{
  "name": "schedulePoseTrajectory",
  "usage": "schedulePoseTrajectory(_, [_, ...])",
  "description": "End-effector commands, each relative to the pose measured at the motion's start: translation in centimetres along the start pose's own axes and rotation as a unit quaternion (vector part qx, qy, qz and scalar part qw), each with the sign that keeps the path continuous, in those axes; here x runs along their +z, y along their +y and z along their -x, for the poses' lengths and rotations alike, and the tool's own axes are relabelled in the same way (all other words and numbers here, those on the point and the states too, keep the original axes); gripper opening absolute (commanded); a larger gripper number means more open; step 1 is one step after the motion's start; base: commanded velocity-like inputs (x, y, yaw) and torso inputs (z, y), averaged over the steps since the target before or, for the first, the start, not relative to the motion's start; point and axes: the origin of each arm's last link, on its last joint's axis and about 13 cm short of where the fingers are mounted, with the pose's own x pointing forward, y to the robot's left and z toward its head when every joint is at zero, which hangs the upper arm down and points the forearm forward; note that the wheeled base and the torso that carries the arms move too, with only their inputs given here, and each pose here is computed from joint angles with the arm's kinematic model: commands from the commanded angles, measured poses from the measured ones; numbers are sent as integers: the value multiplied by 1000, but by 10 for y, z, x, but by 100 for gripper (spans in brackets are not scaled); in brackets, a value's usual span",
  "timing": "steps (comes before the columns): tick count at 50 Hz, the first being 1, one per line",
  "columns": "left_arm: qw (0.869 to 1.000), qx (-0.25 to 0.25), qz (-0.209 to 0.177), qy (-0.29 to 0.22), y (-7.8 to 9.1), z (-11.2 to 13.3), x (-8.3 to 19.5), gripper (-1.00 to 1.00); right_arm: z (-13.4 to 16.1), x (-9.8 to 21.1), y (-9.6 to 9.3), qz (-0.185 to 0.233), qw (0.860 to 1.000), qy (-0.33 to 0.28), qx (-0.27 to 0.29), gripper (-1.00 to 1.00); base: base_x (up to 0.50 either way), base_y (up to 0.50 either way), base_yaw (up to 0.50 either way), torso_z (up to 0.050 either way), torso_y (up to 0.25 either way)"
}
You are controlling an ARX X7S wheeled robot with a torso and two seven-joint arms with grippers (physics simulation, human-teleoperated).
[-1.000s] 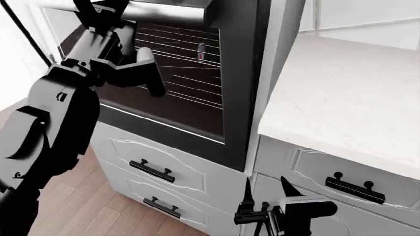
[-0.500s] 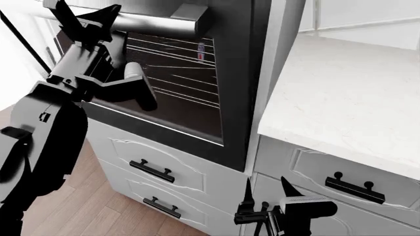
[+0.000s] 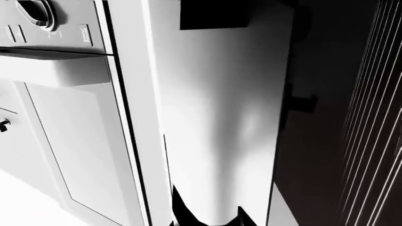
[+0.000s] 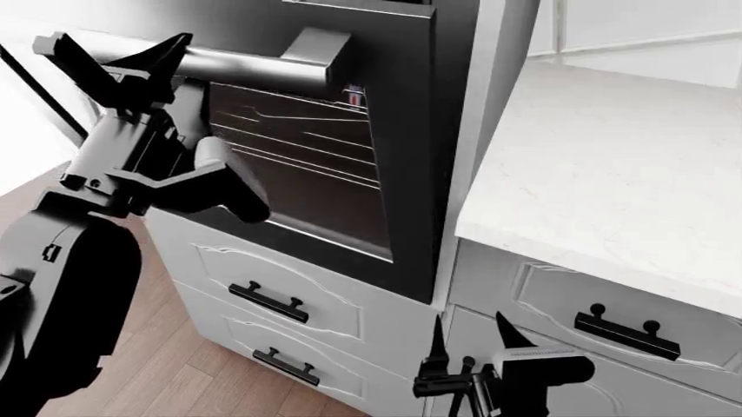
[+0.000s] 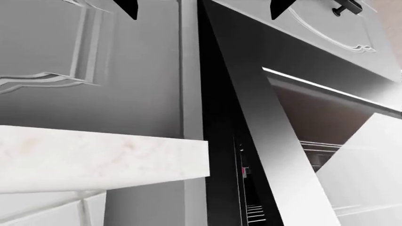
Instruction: Open the oven door
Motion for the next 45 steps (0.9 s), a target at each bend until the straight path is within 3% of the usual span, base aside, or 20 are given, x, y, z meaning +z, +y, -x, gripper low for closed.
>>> schedulePoseTrajectory(1, [995,86,10,-57,17,12,25,-100,0,-1,1,7,1000,-1,5,100,2,-4,-6,0,0])
schedulePoseTrajectory(18, [994,93,15,-49,10,35,22,-100,1,0,1,11,1000,-2,4,100,-1,-3,-3,1,3])
schedulePoseTrajectory(45, [994,88,22,-59,17,68,30,-100,1,0,1,14,1000,-4,3,100,-1,-3,-3,1,3])
